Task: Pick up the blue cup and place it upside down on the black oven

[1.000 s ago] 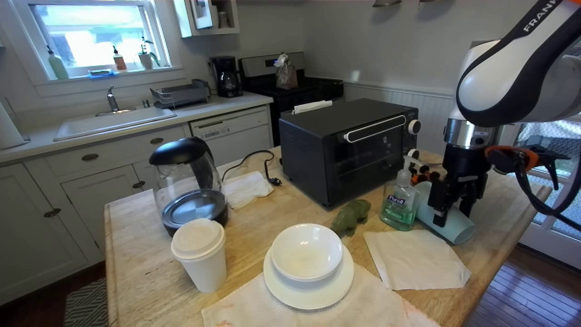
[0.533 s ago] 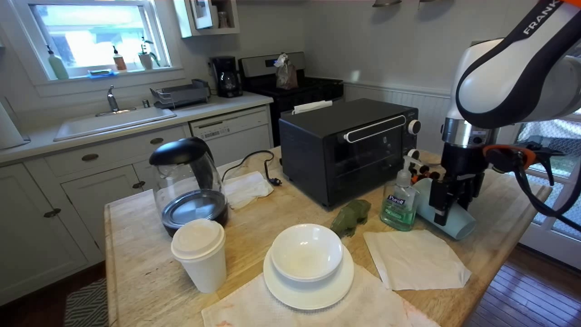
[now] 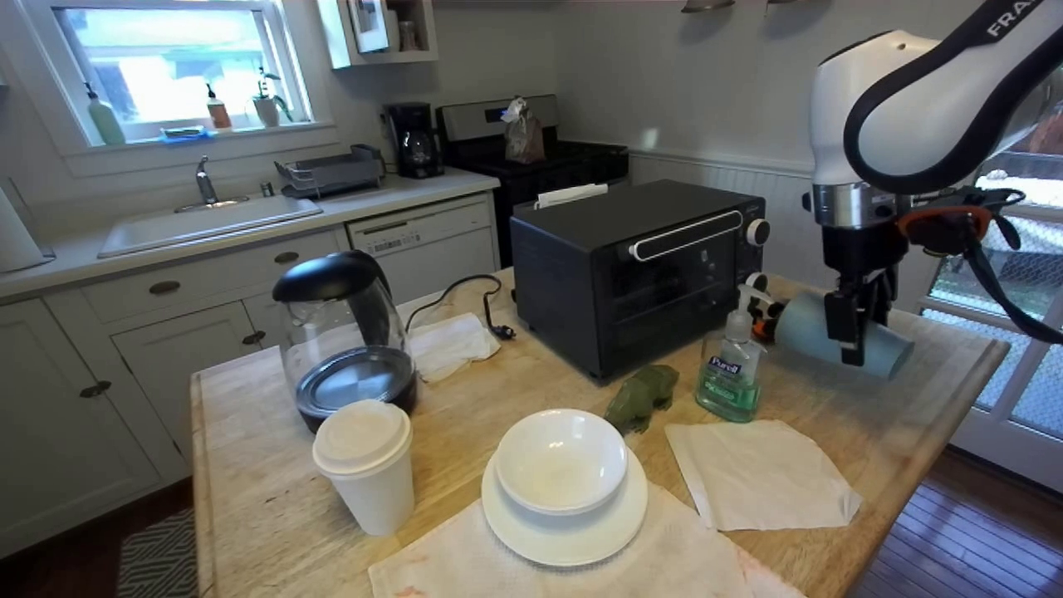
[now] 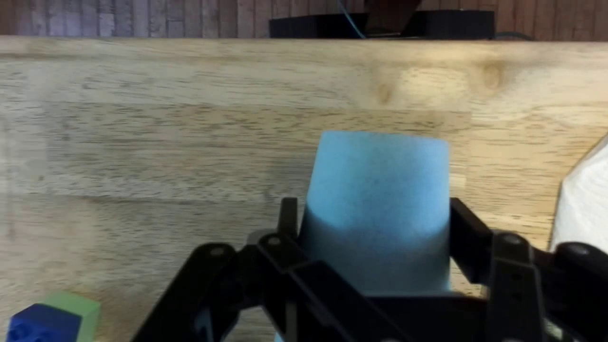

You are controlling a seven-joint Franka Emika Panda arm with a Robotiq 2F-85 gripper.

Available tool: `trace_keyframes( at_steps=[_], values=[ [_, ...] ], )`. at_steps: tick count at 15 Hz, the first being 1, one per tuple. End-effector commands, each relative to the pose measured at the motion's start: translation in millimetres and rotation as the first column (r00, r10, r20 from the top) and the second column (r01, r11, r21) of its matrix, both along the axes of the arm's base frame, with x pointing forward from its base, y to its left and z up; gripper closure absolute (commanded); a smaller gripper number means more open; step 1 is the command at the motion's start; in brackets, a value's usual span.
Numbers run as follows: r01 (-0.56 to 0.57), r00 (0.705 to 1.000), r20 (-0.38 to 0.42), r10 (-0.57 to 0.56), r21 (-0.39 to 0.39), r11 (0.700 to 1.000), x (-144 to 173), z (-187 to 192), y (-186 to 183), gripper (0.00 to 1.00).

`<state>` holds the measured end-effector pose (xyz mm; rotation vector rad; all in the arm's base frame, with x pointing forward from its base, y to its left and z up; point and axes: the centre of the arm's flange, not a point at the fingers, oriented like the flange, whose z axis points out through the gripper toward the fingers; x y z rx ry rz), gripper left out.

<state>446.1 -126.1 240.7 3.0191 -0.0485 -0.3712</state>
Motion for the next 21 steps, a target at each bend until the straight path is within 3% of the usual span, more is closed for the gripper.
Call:
trace_keyframes(
  at_steps=[1,8,9,12,17,21],
  values=[
    [-0.016,1.0,-0.009,0.016,-0.027,1.0,3.7,5.6,-4.1,0.25],
    [-0.033,0.999,-0.011,0.032,-0.054,0.998,10.3,13.8,-7.2,0.25],
    [-0.052,0.999,-0.013,0.051,-0.063,0.997,11.3,17.0,-5.5,0.5],
    [-0.096,0.995,-0.032,0.094,-0.069,0.993,15.0,22.2,0.1,0.5],
    [-0.099,0.994,-0.032,0.1,0.043,0.994,29.3,43.5,7.4,0.5],
    [0.042,0.993,-0.119,-0.019,0.197,0.98,45.1,54.4,-0.6,0.5]
  ],
)
